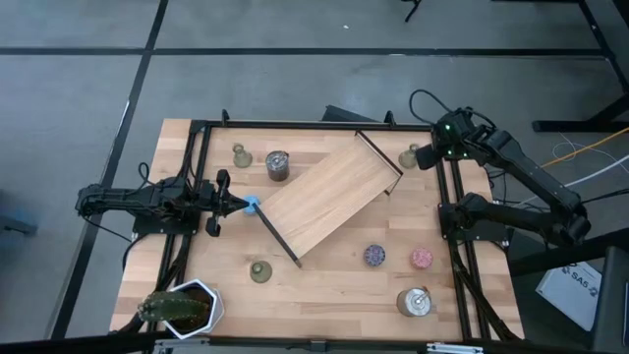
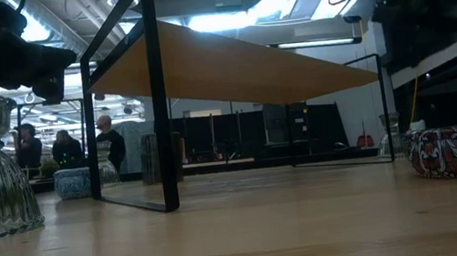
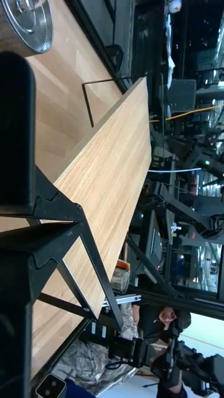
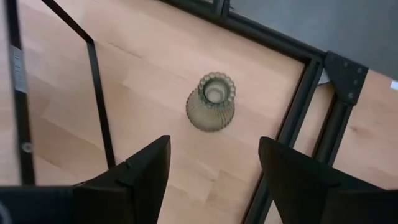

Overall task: Pick & Place candle stick holders
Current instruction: Put the top right transparent candle holder on the shelf

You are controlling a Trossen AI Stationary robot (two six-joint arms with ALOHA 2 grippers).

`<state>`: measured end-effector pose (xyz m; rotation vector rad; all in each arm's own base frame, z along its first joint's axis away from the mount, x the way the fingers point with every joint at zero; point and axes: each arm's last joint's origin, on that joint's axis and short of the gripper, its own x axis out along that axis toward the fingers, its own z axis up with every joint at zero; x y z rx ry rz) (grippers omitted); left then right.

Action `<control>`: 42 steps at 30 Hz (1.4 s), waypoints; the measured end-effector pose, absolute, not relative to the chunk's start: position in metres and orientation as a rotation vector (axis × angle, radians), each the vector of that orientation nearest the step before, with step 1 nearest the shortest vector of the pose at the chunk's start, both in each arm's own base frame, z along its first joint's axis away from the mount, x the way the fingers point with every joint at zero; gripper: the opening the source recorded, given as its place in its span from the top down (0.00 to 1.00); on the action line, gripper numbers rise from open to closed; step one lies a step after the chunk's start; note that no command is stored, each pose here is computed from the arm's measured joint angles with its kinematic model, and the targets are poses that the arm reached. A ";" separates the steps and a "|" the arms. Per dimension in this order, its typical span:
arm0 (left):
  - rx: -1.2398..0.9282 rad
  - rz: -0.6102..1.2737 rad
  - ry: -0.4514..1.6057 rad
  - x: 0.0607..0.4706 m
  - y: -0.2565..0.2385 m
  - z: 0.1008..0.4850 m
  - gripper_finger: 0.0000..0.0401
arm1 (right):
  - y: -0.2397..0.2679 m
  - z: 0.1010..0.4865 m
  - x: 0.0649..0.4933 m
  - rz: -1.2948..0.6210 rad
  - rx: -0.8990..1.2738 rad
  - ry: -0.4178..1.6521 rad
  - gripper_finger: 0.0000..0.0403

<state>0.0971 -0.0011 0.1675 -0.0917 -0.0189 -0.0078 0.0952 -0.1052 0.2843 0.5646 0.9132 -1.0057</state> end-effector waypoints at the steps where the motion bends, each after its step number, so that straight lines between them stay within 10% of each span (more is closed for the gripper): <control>1: -0.092 -0.007 -0.019 0.097 -0.001 0.167 0.97 | -0.106 0.281 0.096 -1.006 0.564 0.911 0.39; 42: -0.092 -0.008 -0.019 0.097 -0.001 0.167 0.97 | -0.143 0.209 0.127 -1.120 0.521 0.989 0.39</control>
